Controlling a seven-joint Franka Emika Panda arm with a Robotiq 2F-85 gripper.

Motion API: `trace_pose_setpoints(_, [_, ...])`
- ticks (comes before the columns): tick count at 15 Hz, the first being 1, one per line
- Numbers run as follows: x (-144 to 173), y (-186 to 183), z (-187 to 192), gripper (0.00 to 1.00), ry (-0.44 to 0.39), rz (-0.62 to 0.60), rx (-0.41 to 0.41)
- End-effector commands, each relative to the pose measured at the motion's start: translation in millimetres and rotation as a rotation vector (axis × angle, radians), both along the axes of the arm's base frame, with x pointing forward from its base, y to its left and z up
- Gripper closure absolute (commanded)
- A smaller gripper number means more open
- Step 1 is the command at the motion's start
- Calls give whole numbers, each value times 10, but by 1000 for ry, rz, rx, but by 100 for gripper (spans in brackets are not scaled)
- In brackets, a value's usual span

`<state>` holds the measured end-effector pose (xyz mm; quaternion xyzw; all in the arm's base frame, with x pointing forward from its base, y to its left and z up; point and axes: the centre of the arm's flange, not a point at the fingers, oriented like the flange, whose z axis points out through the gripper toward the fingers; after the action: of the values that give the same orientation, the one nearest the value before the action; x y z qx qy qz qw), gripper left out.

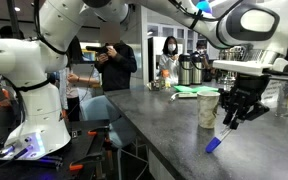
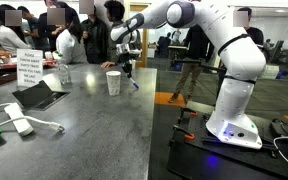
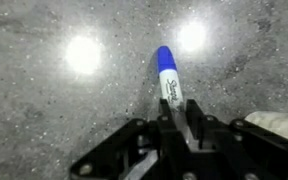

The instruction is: Pick the marker from the cup and put it on the table

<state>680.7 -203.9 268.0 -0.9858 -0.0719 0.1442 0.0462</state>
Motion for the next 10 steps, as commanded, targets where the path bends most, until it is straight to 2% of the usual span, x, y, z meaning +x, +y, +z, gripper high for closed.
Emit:
trace_pose_setpoints(1, [83,-50,-109,94,105,-73,-39])
trace_pose_setpoints(2, [59,-49,-152,94,124,-84,-56])
trace_pose_setpoints(3, [41,-45,-181,52,128,-99,-65])
trace_pose_setpoints(4, [20,-39,-177,51,124,-114,-63])
trace_pose_setpoints(5, [-13,-27,-139,45,86,-120,-64])
trace_pose_setpoints(8, [-62,-29,96,22,-2,-121,-50])
trace_pose_setpoints(10, [-133,12,391,7,-49,-109,-31])
